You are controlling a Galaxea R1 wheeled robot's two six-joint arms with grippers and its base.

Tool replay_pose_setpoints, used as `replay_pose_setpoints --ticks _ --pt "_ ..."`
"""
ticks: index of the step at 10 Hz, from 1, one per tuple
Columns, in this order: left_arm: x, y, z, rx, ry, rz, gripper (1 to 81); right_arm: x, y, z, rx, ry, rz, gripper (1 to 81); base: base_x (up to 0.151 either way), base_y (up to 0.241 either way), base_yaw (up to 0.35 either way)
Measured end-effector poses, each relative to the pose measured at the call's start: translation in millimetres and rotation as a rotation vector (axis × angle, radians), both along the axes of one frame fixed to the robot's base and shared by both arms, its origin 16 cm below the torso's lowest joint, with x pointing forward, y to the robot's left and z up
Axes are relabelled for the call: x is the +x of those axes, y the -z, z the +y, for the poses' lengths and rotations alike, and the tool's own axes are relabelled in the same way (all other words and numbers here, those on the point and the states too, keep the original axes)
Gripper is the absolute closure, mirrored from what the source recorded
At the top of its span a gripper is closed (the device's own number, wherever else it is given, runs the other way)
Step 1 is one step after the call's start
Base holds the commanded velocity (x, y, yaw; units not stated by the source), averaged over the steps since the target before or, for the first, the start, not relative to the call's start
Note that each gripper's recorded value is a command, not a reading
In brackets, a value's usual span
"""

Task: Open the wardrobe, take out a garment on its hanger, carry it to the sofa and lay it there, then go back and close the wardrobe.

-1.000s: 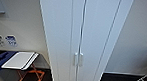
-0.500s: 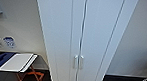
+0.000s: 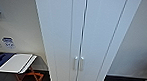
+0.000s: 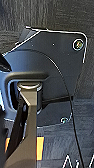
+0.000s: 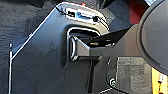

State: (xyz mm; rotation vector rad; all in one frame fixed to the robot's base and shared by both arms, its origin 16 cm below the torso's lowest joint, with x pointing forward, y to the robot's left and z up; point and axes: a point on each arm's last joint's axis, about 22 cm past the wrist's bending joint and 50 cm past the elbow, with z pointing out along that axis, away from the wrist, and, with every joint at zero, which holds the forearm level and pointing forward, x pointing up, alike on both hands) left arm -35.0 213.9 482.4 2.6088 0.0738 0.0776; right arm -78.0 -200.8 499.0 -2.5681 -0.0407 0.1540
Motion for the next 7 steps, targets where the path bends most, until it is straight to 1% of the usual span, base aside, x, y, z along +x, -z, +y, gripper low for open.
replay_pose_setpoints --ticks 3,5,7 --pt "2 -5 1 -0.013 0.000 0.000 1.0 11 -9 -2 0.019 0.001 -0.013 1.0 0.000 0.000 0.000" --pt "20 -17 22 -0.016 0.000 -0.018 1.0 40 -27 -9 0.053 0.006 -0.049 1.0 0.000 0.000 0.000" --pt "54 -36 38 -0.037 -0.002 -0.058 1.0 81 -56 -17 0.096 0.006 -0.102 1.0 0.000 0.000 0.000"
